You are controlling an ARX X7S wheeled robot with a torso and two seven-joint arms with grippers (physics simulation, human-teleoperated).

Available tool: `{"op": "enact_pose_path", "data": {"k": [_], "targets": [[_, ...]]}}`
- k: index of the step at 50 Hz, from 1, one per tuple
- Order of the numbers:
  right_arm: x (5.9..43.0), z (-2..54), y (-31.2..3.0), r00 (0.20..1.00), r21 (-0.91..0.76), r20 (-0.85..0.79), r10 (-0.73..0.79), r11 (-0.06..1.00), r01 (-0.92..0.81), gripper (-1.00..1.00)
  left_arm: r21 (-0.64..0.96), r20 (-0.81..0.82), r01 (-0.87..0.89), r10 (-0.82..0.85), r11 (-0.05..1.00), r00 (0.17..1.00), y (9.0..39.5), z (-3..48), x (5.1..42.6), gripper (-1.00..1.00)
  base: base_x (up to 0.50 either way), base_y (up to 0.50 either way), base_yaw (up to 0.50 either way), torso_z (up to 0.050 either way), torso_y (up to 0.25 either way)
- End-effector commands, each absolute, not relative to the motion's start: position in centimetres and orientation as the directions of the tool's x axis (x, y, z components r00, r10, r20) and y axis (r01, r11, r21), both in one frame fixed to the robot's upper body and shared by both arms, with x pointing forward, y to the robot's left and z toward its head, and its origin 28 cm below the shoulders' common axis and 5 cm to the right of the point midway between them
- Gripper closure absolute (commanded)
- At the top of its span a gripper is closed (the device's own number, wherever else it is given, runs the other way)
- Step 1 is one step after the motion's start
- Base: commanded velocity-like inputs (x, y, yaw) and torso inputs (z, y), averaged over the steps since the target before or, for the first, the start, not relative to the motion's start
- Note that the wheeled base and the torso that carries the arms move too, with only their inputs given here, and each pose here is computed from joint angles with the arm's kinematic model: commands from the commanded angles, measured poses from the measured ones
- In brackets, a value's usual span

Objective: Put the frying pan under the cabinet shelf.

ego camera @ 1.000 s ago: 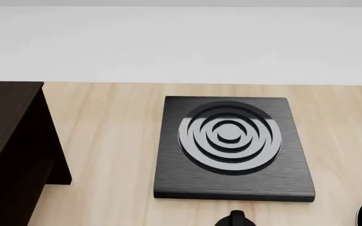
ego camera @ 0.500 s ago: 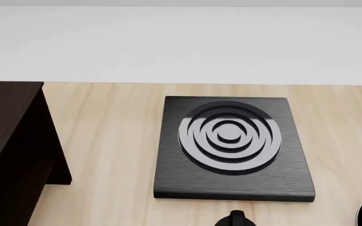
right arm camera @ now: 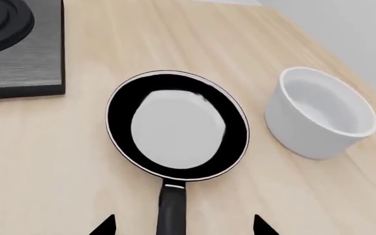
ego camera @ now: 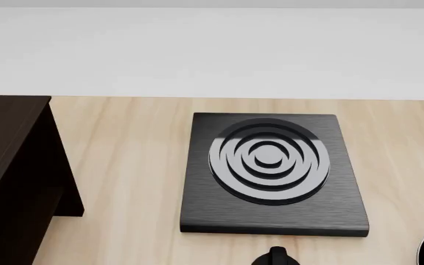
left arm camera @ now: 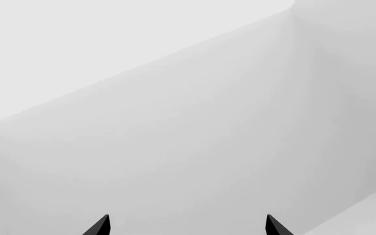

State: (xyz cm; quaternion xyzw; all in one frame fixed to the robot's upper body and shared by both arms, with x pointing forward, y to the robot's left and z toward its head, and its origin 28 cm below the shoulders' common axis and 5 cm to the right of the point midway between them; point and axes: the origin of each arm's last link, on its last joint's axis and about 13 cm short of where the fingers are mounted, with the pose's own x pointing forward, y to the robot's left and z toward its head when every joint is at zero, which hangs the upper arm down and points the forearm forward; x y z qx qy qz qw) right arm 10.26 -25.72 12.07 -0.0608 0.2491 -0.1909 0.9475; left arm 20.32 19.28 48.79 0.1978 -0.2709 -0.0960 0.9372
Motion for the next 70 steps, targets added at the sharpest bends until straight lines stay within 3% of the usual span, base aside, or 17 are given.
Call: {"op": "enact_pose_path", "data": {"k": [1,70], "targets": [[10.4,11.7,-25.5,0.788,-0.198,-0.479,-0.387,0.922,0.332,-1.00,0.426,0.469,0.078,-0.294,0.901,0.833,19.0,48.9,20.3,-1.00,0.00,0.00,0.00,0.000,0.000],[11.7,7.0,-26.6,0.722,-0.150,-0.590,-0.362,0.928,0.342,-1.00,0.436,0.456,0.094,-0.309,0.895,0.835,18.7,48.3,20.8,-1.00,0.00,0.00,0.00,0.000,0.000]]}}
